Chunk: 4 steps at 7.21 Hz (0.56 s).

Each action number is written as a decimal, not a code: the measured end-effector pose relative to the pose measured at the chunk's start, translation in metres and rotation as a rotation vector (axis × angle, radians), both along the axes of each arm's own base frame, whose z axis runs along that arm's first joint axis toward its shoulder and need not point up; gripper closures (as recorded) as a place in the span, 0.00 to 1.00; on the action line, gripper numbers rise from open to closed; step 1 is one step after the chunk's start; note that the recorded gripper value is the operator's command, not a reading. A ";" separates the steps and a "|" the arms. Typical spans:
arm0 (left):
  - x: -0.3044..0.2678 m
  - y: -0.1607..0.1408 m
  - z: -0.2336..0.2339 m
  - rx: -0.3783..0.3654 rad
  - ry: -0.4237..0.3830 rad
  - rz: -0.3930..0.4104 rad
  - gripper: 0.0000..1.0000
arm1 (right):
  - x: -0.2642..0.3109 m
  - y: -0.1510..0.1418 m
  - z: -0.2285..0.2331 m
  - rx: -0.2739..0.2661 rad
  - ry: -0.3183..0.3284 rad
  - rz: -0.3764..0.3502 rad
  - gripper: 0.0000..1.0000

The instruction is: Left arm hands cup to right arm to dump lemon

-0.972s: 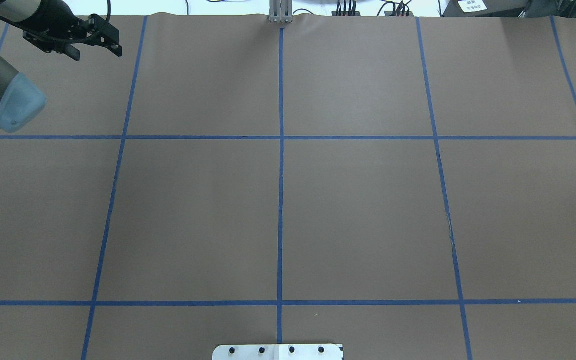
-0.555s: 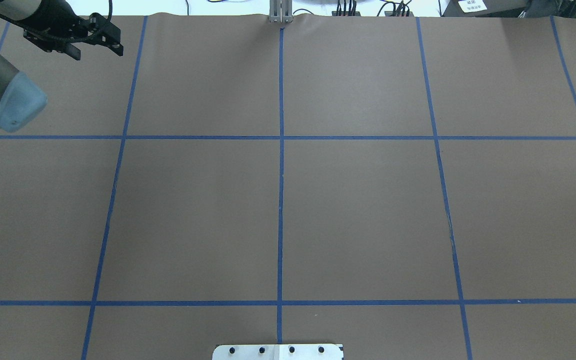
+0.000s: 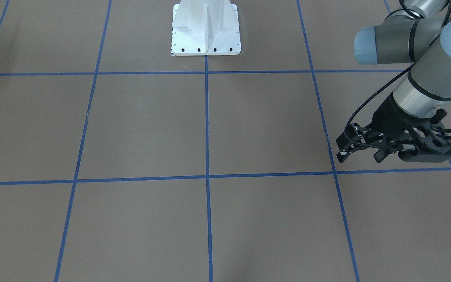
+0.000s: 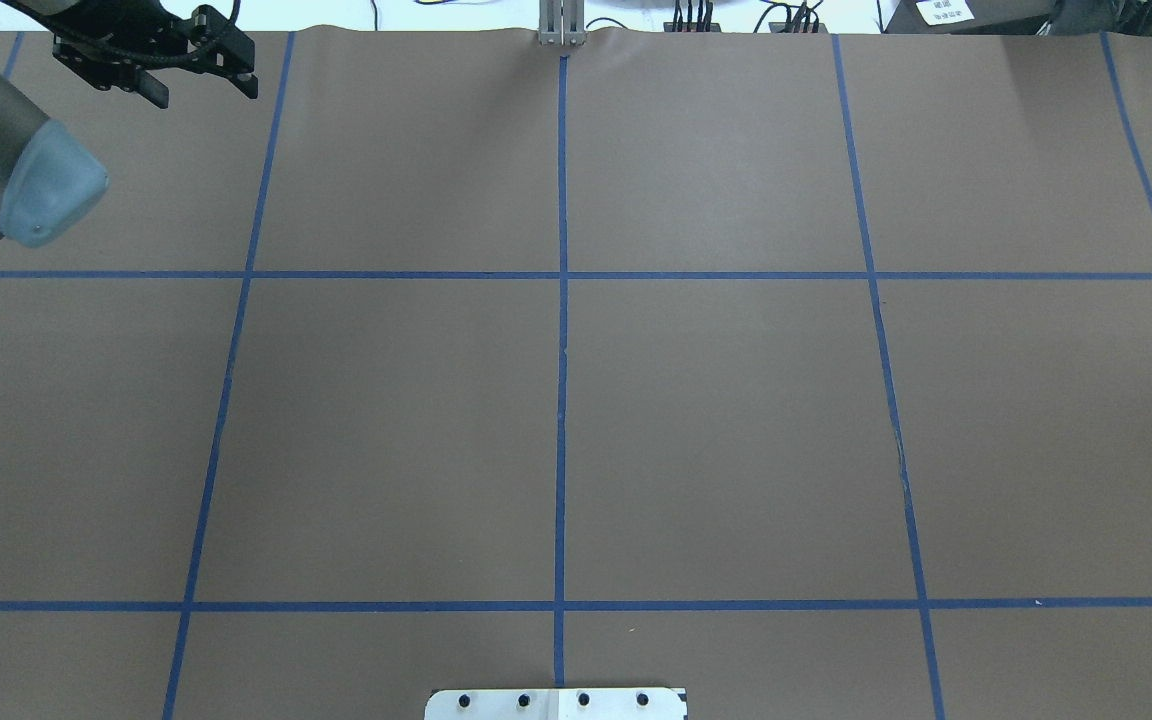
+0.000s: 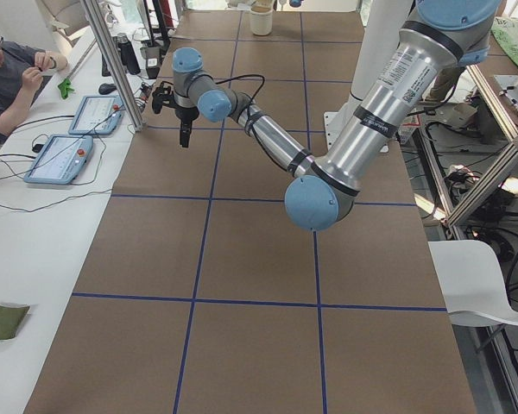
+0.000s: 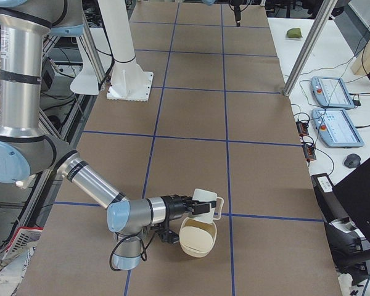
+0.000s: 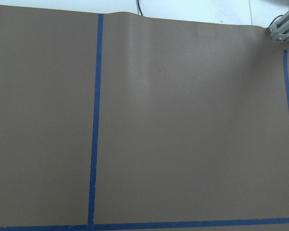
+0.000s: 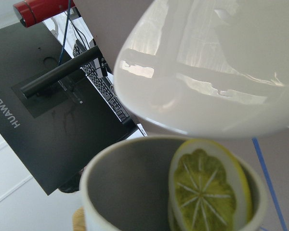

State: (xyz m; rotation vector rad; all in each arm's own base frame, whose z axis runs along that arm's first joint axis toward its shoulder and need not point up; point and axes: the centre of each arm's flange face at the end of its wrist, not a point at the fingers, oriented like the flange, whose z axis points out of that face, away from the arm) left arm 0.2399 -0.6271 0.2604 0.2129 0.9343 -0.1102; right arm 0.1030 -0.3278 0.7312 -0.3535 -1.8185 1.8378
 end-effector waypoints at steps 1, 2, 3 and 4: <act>0.000 0.000 -0.005 -0.004 -0.002 0.000 0.00 | 0.006 0.004 0.000 -0.032 -0.051 0.002 0.90; 0.000 0.001 -0.007 -0.007 -0.004 0.000 0.00 | 0.009 0.006 -0.001 -0.059 -0.099 -0.011 0.89; 0.000 0.000 -0.008 -0.009 -0.005 0.000 0.00 | 0.011 0.005 -0.003 -0.082 -0.142 -0.029 0.88; 0.000 0.000 -0.008 -0.010 -0.006 0.000 0.00 | 0.011 0.004 -0.005 -0.099 -0.173 -0.043 0.87</act>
